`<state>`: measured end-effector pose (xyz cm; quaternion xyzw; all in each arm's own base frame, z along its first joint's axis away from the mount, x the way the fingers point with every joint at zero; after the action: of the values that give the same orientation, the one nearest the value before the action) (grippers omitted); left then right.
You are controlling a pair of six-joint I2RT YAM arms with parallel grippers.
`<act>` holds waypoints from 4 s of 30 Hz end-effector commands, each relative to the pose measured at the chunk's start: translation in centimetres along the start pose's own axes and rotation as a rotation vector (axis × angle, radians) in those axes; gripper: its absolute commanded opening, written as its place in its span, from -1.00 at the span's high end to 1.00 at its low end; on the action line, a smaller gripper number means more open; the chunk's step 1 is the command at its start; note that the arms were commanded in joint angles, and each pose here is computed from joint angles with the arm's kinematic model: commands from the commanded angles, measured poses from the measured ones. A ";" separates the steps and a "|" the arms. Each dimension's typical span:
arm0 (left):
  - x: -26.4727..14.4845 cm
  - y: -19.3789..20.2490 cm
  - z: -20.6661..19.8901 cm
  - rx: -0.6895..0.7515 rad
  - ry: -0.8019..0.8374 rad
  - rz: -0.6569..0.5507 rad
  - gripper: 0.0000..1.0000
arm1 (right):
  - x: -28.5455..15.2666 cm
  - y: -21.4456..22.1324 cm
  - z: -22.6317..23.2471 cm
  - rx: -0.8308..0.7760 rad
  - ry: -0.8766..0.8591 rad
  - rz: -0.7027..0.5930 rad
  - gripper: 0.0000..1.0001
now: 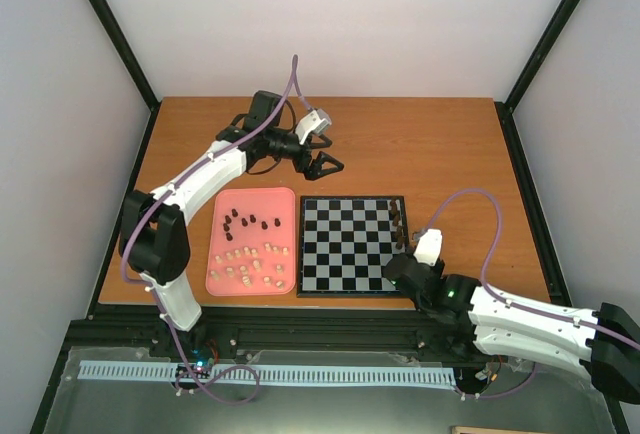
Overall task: Set up the chess pieces on the board
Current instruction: Place the chess piece on the chessboard.
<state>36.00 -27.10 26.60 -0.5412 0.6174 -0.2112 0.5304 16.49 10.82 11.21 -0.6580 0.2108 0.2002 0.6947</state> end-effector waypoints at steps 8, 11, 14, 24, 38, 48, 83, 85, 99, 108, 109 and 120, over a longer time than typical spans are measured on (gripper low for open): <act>0.0 -0.7 0.4 0.015 0.001 -0.021 -0.99 | -0.3 -0.8 0.1 0.048 0.029 -0.102 0.94; 0.0 -0.7 0.3 0.014 0.001 -0.021 -0.99 | -0.2 -0.7 0.2 0.042 0.032 -0.106 0.94; 0.0 -0.7 0.3 0.014 0.002 -0.021 -0.99 | -0.2 -0.6 0.4 0.037 0.034 -0.110 0.94; -0.1 -0.7 0.2 0.014 0.006 -0.023 -0.99 | -0.2 -0.7 0.7 0.027 0.051 -0.150 0.94; 0.0 -0.7 0.2 0.014 0.011 -0.023 -0.99 | 0.1 -0.3 1.5 0.011 0.075 -0.177 0.94; 0.0 -0.7 0.2 0.016 0.013 -0.022 -1.00 | 0.4 -0.2 2.3 0.015 0.064 -0.174 0.94; 0.1 -0.4 0.2 0.015 0.018 -0.012 -0.99 | 1.4 0.4 2.9 -0.022 0.152 -0.159 0.76; 0.1 -0.3 0.2 0.016 0.019 -0.010 -0.99 | 1.3 0.4 2.9 -0.021 0.156 -0.159 0.76; 0.2 -0.4 0.2 0.014 0.022 -0.010 -0.99 | 1.3 0.6 2.7 -0.022 0.165 -0.153 0.54; 0.2 -0.3 0.2 0.013 0.024 -0.008 -1.00 | 0.8 -0.1 3.0 -0.023 0.144 -0.161 0.45; 0.2 -0.3 0.2 0.013 0.024 -0.008 -0.99 | 0.7 -0.3 3.1 -0.022 0.137 -0.164 0.44; 0.2 -0.5 0.0 0.012 0.039 -0.010 -1.00 | -0.9 -1.7 3.3 -0.005 0.064 -0.145 0.26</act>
<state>35.97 -27.21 26.35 -0.5409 0.6227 -0.2118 0.5243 16.85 13.95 11.95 -0.6827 0.1942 0.1362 0.6912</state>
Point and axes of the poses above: each gripper's point midway between its finger pads, its own x axis out along the fingers, its own z axis along the line the jaws close on, y = z × x, the point moved 5 cm from there along -x, back along the fingers, and after that the axes turned 5 degrees about -x, right-handed, at the moved point
